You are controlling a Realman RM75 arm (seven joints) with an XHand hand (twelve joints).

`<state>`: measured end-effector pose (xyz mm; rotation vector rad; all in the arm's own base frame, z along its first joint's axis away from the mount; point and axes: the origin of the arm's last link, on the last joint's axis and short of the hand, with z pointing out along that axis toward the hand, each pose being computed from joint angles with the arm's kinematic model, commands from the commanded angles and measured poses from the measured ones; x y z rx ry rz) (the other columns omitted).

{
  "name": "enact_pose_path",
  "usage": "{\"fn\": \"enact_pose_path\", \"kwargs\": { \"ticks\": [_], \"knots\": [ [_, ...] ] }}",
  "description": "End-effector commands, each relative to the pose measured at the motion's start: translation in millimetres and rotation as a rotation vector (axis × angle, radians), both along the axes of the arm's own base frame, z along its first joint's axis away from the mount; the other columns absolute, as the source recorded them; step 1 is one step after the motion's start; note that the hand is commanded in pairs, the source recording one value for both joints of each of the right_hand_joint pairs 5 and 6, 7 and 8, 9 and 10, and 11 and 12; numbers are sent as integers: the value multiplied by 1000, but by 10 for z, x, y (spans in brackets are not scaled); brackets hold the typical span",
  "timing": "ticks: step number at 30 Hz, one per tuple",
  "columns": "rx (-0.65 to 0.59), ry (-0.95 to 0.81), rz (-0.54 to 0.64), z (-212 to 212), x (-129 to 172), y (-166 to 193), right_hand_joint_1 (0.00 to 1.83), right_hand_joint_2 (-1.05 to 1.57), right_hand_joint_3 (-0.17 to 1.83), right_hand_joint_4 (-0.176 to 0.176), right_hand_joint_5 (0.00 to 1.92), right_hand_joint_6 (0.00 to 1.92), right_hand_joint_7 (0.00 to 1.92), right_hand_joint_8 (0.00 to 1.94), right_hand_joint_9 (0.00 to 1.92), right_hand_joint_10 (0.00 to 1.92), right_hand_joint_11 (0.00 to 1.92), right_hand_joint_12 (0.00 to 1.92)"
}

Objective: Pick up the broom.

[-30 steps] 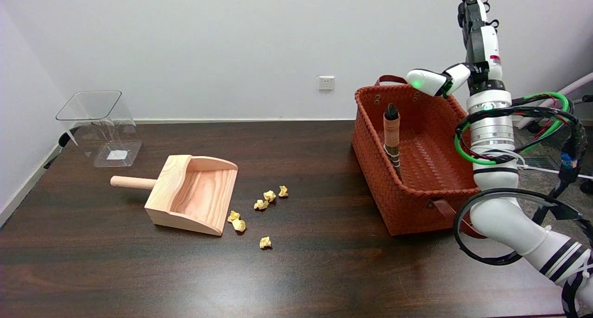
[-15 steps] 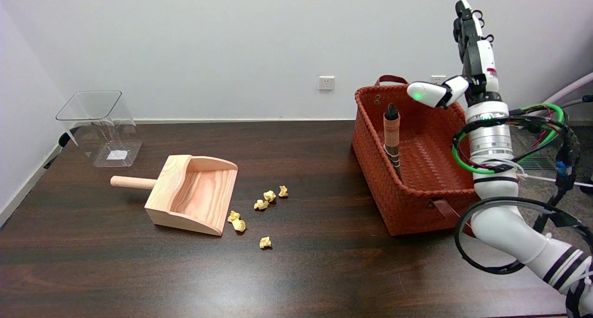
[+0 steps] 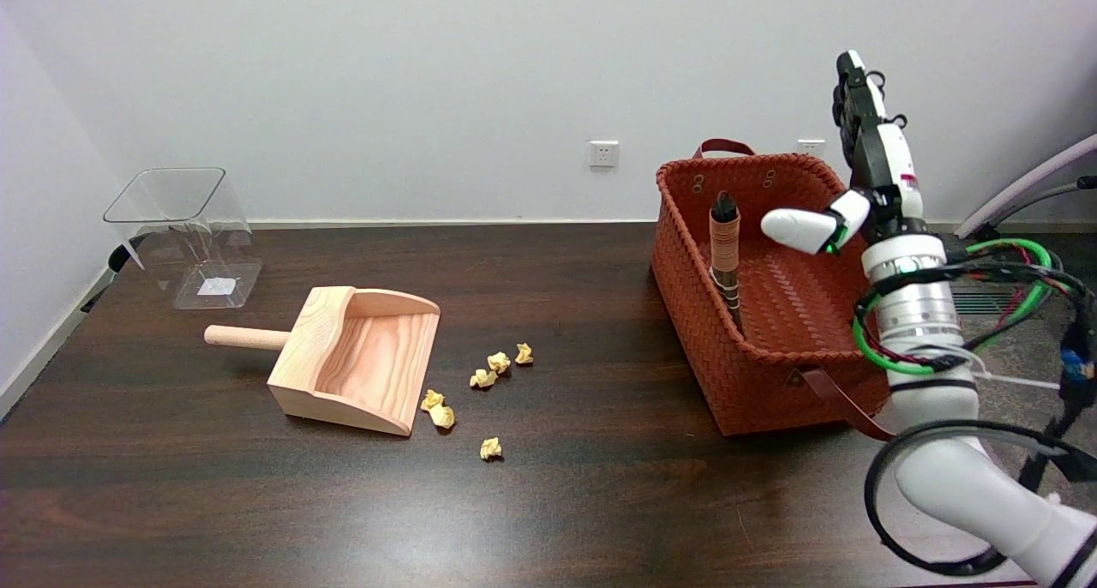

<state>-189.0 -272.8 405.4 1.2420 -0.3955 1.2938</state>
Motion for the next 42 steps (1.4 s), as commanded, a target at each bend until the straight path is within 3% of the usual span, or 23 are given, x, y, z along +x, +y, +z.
{"fn": "enact_pose_path", "kwargs": {
  "ticks": [1, 16, 42],
  "knots": [
    [48, -3, -104, -199, -140, 284, 1017, -773, 981, 0, 19, 19, 0, 0, 19, 19, 19, 19],
    [141, 40, -157, -404, -367, 34, 1022, -800, 1024, 0, 10, 10, 11, 11, 10, 10, 10, 10],
    [134, 1, -209, -460, -642, -83, 1010, -745, 1052, 0, 49, 49, 25, 25, 49, 49, 49, 49]
  ]
}}
